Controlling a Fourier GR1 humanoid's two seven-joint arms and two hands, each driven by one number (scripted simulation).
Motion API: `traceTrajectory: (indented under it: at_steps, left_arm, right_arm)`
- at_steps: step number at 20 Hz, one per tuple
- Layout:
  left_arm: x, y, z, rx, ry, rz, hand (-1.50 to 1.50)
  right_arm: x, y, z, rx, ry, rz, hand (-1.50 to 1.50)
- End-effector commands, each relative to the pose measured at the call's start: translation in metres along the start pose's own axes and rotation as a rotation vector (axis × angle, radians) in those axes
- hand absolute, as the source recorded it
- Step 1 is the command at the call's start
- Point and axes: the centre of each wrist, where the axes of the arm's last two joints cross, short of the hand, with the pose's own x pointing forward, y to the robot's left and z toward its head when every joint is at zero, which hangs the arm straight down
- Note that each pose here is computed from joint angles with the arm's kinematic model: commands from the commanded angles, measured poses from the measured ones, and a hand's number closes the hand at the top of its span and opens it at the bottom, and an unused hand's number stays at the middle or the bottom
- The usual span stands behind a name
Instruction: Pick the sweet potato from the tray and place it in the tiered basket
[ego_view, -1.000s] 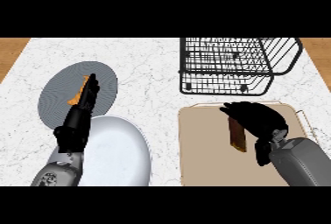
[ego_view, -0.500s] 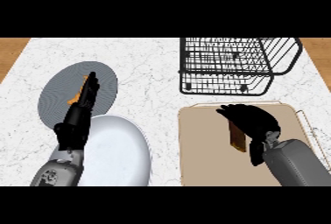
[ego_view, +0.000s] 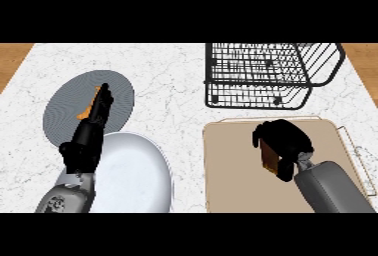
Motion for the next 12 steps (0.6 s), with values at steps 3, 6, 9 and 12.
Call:
traceTrajectory:
  at_steps: [3, 6, 9, 12]
  left_arm:
    - [-0.002, 0.0, -0.005, -0.004, 0.008, 0.023, 0.0]
    - [0.002, -0.015, -0.014, -0.004, 0.001, 0.012, 0.0]
    - [0.004, -0.023, -0.004, 0.008, 0.006, 0.019, 0.0]
    - [-0.002, -0.005, -0.002, 0.001, 0.007, -0.003, 0.0]
  right_arm:
    - [0.023, 0.006, -0.011, -0.099, -0.045, 0.113, 1.5]
    - [0.001, 0.01, -0.013, -0.139, -0.037, 0.106, 1.5]
    - [0.057, -0.005, -0.03, -0.11, 0.156, 0.067, 1.5]
    - [0.103, -0.017, -0.039, -0.09, 0.381, 0.029, 1.5]
